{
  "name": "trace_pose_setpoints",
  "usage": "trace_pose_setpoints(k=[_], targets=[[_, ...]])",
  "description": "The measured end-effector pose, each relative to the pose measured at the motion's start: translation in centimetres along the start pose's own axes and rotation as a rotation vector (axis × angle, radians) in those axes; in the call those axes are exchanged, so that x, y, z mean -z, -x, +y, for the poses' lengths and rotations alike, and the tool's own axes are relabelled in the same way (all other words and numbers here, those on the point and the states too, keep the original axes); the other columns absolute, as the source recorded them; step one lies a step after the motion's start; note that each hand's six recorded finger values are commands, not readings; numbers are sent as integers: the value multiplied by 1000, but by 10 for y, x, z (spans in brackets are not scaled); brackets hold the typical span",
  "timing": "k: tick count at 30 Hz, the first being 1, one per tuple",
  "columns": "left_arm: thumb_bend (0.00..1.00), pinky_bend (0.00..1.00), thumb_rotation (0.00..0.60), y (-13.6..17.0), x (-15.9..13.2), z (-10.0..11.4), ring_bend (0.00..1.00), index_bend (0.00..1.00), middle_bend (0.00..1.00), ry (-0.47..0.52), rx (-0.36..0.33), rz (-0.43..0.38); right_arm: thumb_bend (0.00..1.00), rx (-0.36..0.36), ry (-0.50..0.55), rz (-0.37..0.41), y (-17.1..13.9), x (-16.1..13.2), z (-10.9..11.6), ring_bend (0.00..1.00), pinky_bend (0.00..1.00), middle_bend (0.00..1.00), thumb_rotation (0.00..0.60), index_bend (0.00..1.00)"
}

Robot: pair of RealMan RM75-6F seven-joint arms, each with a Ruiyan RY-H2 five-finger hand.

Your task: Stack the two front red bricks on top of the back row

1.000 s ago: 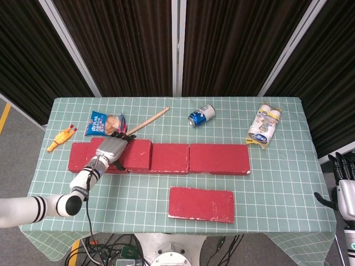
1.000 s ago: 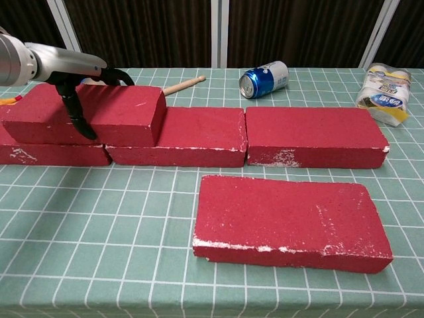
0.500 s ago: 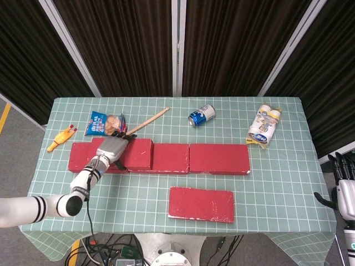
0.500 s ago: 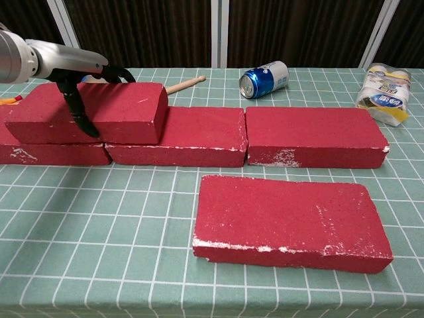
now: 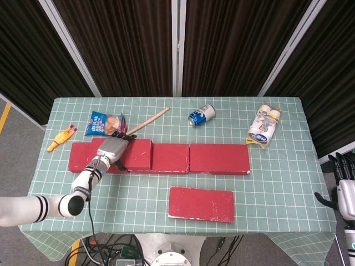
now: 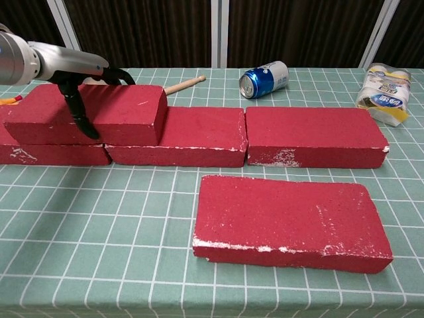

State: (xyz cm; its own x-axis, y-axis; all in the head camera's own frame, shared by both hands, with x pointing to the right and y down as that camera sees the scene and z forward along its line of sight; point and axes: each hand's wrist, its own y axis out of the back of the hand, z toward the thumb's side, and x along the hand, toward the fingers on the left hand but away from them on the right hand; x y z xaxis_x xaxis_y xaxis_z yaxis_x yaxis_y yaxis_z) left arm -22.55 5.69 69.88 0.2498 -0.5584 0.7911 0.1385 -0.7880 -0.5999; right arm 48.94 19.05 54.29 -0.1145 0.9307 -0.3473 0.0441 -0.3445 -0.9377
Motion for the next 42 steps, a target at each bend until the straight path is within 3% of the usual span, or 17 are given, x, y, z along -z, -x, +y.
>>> trace_pose_setpoints(k=[8, 19, 30, 42], targets=[[60, 0, 600, 0, 3, -3, 67, 40, 163, 0, 12, 5, 71, -3, -2, -1, 0, 0, -1, 0, 0, 0, 600, 0], [34, 0, 600, 2, 1, -5, 0, 30, 3, 6, 24, -12, 71, -1, -4, -3, 0, -1, 0, 0, 0, 0, 600, 0], [19, 0, 600, 5, -1, -3, 0, 20, 0, 15, 14, -23, 71, -7, -7, 8, -1, -3, -1, 0, 0, 0, 600, 0], [11, 0, 600, 24, 0, 14, 0, 15, 0, 41, -56, -37, 71, 3, -15, 38, -3, -15, 3, 0, 0, 0, 600, 0]])
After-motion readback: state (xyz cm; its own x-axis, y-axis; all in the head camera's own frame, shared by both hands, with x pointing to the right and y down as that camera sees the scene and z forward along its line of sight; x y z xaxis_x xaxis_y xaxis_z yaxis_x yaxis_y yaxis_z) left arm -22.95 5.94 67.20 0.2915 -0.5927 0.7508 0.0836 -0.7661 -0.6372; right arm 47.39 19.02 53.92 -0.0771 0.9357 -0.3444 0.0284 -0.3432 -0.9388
